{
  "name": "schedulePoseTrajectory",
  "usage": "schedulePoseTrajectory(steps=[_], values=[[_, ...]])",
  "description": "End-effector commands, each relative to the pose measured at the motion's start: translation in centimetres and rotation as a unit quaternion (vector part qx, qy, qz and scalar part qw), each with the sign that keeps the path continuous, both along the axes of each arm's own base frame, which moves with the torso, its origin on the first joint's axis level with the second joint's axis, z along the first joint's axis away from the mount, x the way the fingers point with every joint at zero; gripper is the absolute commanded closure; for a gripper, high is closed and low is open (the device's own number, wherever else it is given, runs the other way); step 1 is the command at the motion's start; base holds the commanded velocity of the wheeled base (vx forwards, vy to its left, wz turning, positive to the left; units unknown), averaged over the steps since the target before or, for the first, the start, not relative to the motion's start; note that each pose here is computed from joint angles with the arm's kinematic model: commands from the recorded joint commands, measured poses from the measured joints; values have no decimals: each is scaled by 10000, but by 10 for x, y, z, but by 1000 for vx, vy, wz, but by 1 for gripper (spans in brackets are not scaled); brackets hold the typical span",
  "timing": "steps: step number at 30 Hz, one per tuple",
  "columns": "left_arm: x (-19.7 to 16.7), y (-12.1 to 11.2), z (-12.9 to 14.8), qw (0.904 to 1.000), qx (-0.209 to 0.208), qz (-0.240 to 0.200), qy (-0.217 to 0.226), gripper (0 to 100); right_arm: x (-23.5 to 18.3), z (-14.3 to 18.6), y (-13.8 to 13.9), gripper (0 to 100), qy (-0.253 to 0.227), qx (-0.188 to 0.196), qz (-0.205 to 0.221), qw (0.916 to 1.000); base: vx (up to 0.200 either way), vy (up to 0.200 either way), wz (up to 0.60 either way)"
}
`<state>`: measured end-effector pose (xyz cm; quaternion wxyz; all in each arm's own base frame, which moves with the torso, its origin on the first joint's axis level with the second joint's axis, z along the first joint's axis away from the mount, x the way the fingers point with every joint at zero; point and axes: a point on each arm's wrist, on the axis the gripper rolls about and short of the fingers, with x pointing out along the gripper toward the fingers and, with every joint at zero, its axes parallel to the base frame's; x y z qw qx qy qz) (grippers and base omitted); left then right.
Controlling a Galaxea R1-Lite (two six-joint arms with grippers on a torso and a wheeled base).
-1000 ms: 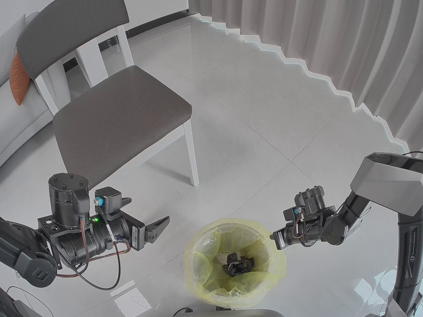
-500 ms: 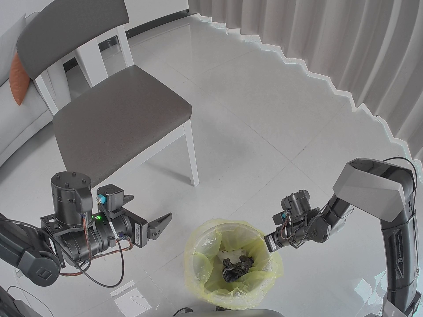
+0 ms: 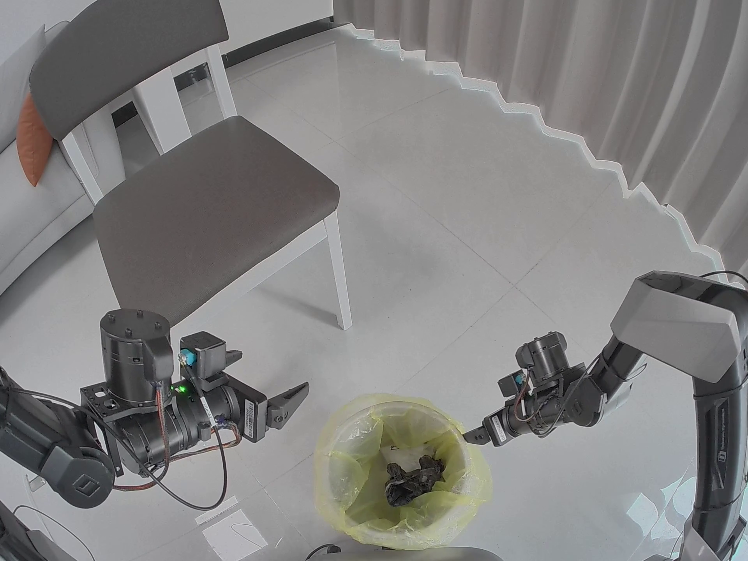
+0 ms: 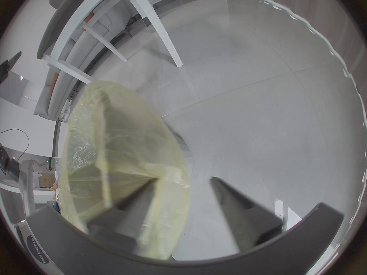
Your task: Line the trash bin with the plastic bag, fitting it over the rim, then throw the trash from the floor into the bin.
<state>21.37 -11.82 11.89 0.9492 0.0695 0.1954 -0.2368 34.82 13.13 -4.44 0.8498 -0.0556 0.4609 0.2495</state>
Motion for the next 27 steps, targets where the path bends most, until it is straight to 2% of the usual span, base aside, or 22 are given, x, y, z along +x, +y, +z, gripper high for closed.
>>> schedulePoseTrajectory(steps=[1,4,7,13,15,18,21,27], values=[[13,-5,-20,9994,126,26,306,0,-17,39,-22,0,-249,17,-152,9996,0,0,0],[24,-11,-25,9998,38,-29,206,0,-25,46,-34,0,-247,-22,-280,9993,0,0,0],[42,-20,-47,9995,107,-13,299,0,-36,54,-48,0,-326,4,-445,9985,0,0,0],[83,-37,-114,9980,285,30,561,0,-63,92,-75,0,-964,172,-788,9921,0,0,0],[85,-38,-117,9980,285,30,561,0,-65,95,-76,0,-1011,178,-805,9914,0,0,0],[103,-48,-137,9976,308,-16,618,0,-84,118,-87,0,-1298,253,-919,9870,0,0,0],[110,-52,-149,9972,339,-20,662,0,-100,128,-91,0,-1414,289,-938,9851,0,0,0],[119,-49,-157,9966,478,10,668,0,-123,137,-94,0,-1584,263,-844,9834,0,0,0]])
